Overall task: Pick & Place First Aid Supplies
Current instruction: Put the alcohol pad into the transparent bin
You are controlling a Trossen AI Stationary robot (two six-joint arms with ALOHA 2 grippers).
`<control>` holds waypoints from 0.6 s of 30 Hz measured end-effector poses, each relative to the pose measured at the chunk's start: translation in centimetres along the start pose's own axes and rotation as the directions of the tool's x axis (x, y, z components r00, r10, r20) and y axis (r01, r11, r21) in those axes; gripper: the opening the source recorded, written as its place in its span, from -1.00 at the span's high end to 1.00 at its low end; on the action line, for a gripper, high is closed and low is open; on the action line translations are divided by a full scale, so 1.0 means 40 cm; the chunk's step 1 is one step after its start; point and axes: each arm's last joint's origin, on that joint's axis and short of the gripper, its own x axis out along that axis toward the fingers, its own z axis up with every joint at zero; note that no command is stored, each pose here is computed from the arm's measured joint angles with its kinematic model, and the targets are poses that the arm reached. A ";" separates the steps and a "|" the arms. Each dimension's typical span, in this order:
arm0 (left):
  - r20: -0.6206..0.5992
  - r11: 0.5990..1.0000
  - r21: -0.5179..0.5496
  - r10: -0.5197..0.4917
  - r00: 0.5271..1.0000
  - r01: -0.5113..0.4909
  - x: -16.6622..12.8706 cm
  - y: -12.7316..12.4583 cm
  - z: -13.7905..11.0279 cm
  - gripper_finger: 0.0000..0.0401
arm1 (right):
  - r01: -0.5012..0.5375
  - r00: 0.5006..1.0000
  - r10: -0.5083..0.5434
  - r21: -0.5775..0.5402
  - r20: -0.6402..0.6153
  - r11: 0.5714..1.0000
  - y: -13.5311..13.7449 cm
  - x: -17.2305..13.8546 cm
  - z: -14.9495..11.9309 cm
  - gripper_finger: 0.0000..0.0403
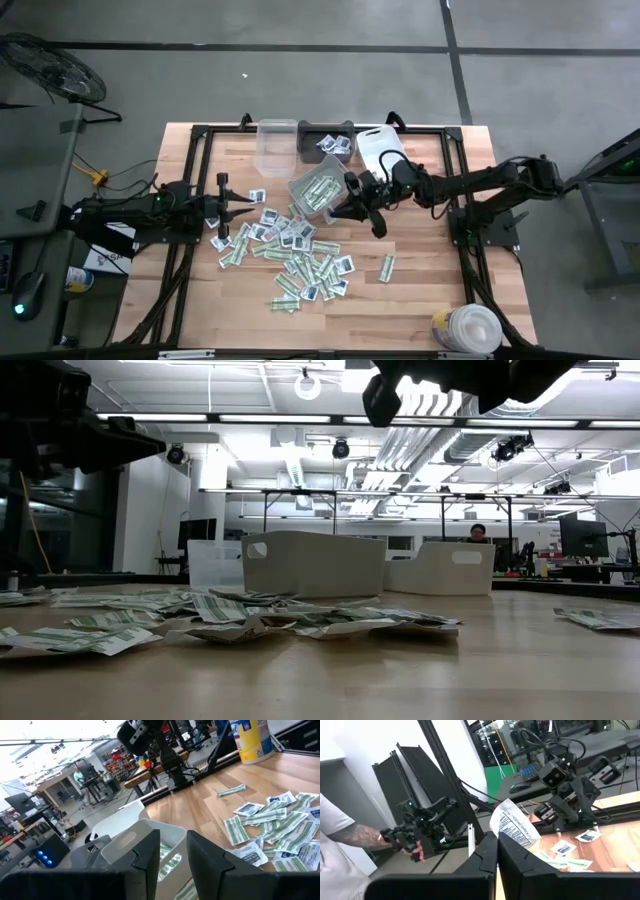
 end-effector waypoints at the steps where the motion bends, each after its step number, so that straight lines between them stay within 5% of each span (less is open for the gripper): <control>1: 0.001 1.000 0.000 0.000 1.000 0.000 0.000 0.000 0.000 0.52 | 0.000 1.000 0.000 0.007 0.000 1.000 0.000 0.000 0.000 1.00; 6: -0.015 0.993 -0.096 0.064 0.998 -0.065 -0.001 0.006 0.002 0.52 | 0.016 1.000 -0.017 0.035 0.014 0.999 -0.001 0.000 0.002 1.00; 12: 0.042 0.886 -0.406 0.265 0.963 -0.226 -0.006 0.033 0.030 0.52 | 0.015 0.998 -0.016 0.022 0.058 1.000 0.005 0.004 0.019 1.00; 18: 0.245 0.806 -0.582 0.296 0.924 -0.104 -0.017 0.051 0.074 0.52 | 0.002 0.994 0.005 -0.063 0.112 0.998 0.023 0.023 0.083 1.00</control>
